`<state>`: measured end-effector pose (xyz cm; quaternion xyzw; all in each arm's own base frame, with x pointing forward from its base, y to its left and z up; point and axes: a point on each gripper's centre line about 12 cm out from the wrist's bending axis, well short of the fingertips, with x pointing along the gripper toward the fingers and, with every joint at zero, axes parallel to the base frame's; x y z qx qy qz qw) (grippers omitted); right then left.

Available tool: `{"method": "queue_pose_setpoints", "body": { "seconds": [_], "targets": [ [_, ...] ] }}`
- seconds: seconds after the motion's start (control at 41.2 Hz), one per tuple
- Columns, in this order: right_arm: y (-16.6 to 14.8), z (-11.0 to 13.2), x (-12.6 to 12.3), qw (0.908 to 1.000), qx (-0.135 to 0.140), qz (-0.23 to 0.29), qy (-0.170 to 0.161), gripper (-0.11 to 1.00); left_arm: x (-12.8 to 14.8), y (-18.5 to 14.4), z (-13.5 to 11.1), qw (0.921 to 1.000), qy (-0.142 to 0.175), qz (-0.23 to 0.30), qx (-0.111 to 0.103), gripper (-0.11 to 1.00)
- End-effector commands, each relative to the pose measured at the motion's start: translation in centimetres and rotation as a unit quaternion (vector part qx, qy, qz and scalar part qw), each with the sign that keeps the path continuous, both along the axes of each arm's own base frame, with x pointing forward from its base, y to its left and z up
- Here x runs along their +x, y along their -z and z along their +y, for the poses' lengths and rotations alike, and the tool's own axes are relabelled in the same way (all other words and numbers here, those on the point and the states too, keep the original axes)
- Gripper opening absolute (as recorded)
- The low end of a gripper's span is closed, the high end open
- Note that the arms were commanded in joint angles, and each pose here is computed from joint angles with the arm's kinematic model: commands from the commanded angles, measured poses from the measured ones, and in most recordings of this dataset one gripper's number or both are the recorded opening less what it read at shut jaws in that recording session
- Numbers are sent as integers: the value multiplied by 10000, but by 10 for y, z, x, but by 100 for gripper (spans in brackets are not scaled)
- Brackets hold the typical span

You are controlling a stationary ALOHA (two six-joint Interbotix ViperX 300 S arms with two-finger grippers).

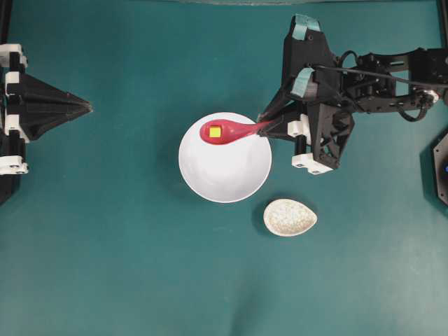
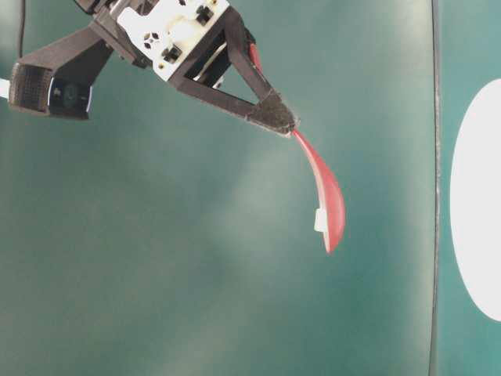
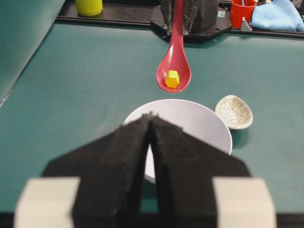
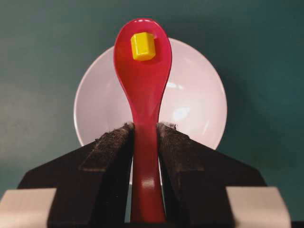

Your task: Scoop the yellow hexagonal prism block from the bowl with a spoon using the right arm.

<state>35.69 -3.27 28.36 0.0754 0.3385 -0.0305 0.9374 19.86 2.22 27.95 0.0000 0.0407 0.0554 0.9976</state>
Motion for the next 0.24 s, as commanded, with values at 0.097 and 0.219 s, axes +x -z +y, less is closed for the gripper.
{"method": "queue_pose_setpoints", "body": {
  "seconds": [0.097, 0.219],
  "targets": [
    [-15, 0, -1, 9997, -48, -256, 0, 24, 2, -11, 1, 9999, -12, -135, 38, 5],
    [-15, 0, -1, 9996, -49, -264, 8, 24, 2, -11, 1, 9999, -12, -143, 31, 5]
  ]
}}
